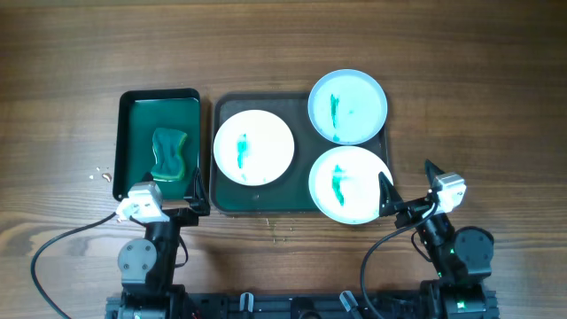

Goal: Clean dirty plates on tray and stack at the side
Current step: 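Move left gripper to sponge and right gripper to left plate rim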

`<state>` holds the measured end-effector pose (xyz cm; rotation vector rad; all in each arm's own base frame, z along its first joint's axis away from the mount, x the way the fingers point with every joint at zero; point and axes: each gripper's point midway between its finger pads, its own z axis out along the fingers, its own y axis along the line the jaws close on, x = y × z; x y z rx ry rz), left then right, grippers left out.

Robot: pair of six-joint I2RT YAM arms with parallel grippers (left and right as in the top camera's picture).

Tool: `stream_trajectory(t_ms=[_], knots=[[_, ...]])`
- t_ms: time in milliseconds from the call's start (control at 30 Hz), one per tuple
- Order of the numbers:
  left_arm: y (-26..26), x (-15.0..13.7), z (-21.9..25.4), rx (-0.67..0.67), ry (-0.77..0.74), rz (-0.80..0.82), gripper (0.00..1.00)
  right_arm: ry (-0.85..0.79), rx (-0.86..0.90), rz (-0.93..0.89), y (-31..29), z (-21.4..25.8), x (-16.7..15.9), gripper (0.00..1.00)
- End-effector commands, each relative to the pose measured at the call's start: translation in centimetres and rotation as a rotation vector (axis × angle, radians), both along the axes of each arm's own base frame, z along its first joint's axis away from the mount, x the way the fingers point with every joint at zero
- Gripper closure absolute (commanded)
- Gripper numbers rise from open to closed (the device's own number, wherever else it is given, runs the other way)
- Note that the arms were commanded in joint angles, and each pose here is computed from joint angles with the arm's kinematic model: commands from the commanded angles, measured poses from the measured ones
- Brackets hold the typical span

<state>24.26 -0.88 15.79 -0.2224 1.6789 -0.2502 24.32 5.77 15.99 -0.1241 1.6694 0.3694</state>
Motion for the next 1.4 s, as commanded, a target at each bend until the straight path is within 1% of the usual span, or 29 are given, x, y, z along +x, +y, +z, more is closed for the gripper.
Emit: stream_trajectory(t_ms=[0,200,300,367,500,633,700,733,800,833,900,933,967,1033,1100,1200,1233,1267,1300,1367], knots=[[-0.1,-0.5,2.5,-0.010,-0.003,-0.008,0.00,-0.013,0.017,0.028,0.5,2.5,0.0,0.00],[-0.1,-0.8,3.5,-0.008,0.088,-0.008,0.00,0.070,0.015,0.067,1.2,3.8,0.7,0.00],[-0.1,-0.8,5.0,-0.006,0.156,-0.008,0.00,0.144,-0.029,0.120,2.0,5.3,1.2,0.00],[-0.1,-0.7,6.2,-0.005,0.239,-0.008,0.00,0.242,-0.058,0.129,2.0,6.6,1.9,0.00],[-0.1,0.2,8.0,0.000,0.478,-0.005,0.00,0.460,-0.125,0.160,2.1,8.0,3.1,0.00],[-0.4,1.7,9.0,0.003,0.753,-0.012,0.00,0.687,-0.110,0.187,2.4,8.2,4.1,0.00],[-1.6,2.8,9.1,-0.030,0.885,-0.070,0.00,0.789,-0.073,0.229,3.2,7.9,4.4,0.00],[-2.6,3.6,9.0,-0.063,0.948,-0.118,0.00,0.812,-0.029,0.250,3.8,7.8,5.2,0.00],[-3.8,4.9,8.4,-0.105,1.002,-0.175,0.00,0.842,0.028,0.286,4.7,7.3,5.7,0.00],[-4.2,5.7,7.7,-0.116,1.019,-0.190,0.00,0.845,0.053,0.331,5.5,7.1,6.1,0.00],[-4.4,7.3,6.4,-0.123,1.037,-0.195,0.00,0.859,0.067,0.351,5.9,6.4,6.9,0.00],[-4.4,7.6,6.0,-0.123,1.048,-0.194,0.00,0.873,0.077,0.348,6.1,6.0,7.2,0.04],[-4.4,7.9,5.2,-0.125,1.075,-0.192,0.00,0.898,0.089,0.349,6.6,5.4,7.5,0.09],[-4.3,8.2,4.3,-0.125,1.101,-0.188,0.00,0.950,0.101,0.330,7.6,4.1,8.0,0.17],[-3.9,8.3,3.6,-0.120,1.127,-0.167,0.00,1.001,0.098,0.288,8.7,2.5,8.4,0.22],[-0.6,7.7,3.0,-0.143,1.168,0.068,0.00,1.069,0.068,0.248,11.2,-0.2,8.9,0.27],[0.2,7.5,2.9,-0.131,1.175,0.107,0.00,1.085,0.063,0.240,11.9,-0.9,9.0,0.27],[0.6,7.2,2.7,-0.113,1.187,0.128,0.00,1.104,0.057,0.232,13.0,-2.0,9.2,0.31],[0.9,7.1,2.6,-0.101,1.196,0.141,0.00,1.115,0.050,0.231,13.8,-2.8,9.3,0.32],[1.5,7.0,2.2,-0.076,1.213,0.170,0.00,1.132,0.041,0.229,15.4,-4.6,9.8,0.39]])
